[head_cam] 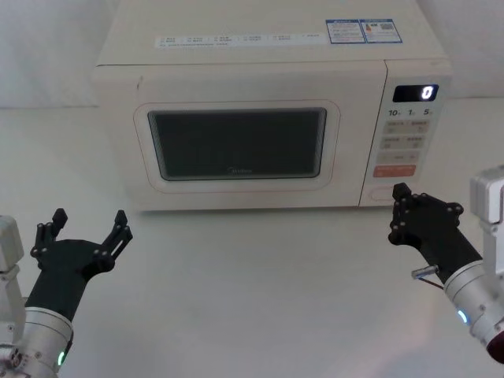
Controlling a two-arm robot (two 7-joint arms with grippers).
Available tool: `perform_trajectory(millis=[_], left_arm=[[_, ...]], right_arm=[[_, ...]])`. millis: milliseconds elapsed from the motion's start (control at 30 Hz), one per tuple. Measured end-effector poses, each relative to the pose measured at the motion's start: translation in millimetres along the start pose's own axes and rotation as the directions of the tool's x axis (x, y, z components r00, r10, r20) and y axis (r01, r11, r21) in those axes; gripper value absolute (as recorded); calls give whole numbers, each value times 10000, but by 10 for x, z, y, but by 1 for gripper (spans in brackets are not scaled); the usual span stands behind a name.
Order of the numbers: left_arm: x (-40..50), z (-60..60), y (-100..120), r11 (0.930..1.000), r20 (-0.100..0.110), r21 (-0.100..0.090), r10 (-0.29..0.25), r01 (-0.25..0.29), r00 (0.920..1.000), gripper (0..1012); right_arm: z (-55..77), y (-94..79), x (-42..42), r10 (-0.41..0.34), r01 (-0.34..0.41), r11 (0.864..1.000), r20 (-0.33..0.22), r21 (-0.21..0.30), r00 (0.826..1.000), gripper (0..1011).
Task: Press the button to open the microwave door with one hand; close the microwave door with the other hand.
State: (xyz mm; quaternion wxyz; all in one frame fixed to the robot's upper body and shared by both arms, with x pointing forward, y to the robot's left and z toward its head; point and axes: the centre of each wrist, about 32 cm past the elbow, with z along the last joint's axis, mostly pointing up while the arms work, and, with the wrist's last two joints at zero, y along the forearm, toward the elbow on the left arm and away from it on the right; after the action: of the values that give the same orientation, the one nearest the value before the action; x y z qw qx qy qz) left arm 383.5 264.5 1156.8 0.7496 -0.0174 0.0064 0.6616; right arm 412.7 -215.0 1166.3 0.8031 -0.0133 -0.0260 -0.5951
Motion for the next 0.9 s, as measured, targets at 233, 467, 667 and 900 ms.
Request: perform_trajectory(millis=[233,467,667,900], left_arm=[[0,0,0,10000,0,0,0,0,10000,1001],[0,0,0,10000,0,0,0,0,10000,1001],[0,0,0,10000,0,1,0,0,10000,1001],[0,0,0,10000,0,0,0,0,10000,1001]], right_arm=[[14,109,110,-38,19,9993,-506,-370,9987,0],[-7,212,175,-246,185,9977,-933,-652,9953,0],[-73,294,192,-355,235,9954,-1296,-931,9909,0],[-148,362,201,-438,267,9926,-1443,-1183,9886,0]])
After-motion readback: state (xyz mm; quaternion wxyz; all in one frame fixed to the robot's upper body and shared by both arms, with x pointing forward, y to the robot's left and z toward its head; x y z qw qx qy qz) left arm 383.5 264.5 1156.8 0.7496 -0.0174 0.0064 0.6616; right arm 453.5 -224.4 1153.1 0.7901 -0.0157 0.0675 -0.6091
